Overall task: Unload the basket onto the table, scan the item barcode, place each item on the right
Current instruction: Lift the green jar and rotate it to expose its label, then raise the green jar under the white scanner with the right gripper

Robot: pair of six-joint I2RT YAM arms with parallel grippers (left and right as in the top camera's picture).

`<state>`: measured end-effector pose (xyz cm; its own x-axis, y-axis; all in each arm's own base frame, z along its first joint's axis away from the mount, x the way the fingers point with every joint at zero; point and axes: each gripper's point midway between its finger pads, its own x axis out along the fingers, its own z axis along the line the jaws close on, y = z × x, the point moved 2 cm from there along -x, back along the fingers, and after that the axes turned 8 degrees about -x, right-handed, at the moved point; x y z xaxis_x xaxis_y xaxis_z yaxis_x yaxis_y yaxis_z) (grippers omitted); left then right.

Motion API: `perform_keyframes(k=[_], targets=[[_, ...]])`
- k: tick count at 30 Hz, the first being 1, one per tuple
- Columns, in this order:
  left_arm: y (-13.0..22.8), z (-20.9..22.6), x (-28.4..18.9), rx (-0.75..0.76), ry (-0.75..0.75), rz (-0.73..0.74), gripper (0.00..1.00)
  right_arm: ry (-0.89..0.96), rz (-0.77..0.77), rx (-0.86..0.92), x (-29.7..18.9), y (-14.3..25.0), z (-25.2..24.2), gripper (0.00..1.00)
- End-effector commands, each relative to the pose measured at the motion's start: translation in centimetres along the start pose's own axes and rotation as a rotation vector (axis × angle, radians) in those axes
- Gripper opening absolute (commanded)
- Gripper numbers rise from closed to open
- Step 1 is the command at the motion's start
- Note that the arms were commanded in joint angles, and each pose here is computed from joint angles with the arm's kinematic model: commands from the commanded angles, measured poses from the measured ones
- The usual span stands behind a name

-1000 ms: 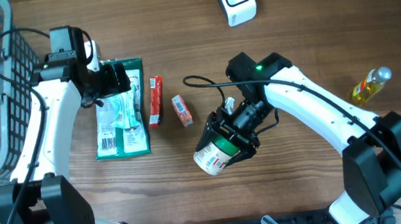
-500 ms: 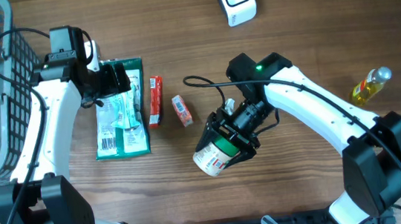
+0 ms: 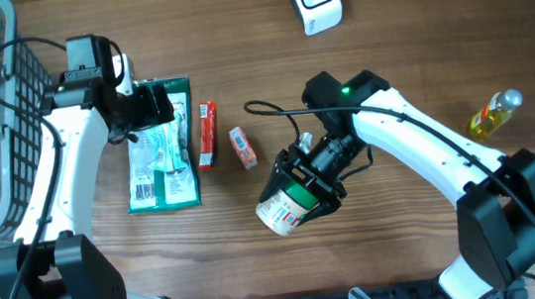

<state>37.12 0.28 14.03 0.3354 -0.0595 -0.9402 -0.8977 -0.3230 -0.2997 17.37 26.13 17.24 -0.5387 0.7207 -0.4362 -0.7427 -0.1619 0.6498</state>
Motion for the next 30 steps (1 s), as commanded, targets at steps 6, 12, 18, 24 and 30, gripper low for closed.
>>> perform_keyframes(k=[6,12,18,24,30], targets=[[-0.5,0.1,-0.7,-0.002,-0.001,-0.024,1.0,-0.049,0.007,-0.024,-0.5,0.8,1.4,0.44],[-0.5,0.1,-0.7,-0.002,-0.001,-0.024,1.0,0.183,-0.288,-0.128,-1.4,-4.8,-0.9,0.44],[-0.5,0.1,-0.7,-0.002,-0.001,-0.024,1.0,0.476,-0.58,-0.149,-4.7,-9.1,-4.1,0.39],[-0.5,0.1,-0.7,-0.002,-0.001,-0.024,1.0,0.761,-0.86,-0.13,-9.6,-11.8,-6.4,0.35],[-0.5,0.1,-0.7,-0.002,-0.001,-0.024,1.0,0.861,-0.892,-0.486,-10.9,-14.1,-3.7,0.04]])
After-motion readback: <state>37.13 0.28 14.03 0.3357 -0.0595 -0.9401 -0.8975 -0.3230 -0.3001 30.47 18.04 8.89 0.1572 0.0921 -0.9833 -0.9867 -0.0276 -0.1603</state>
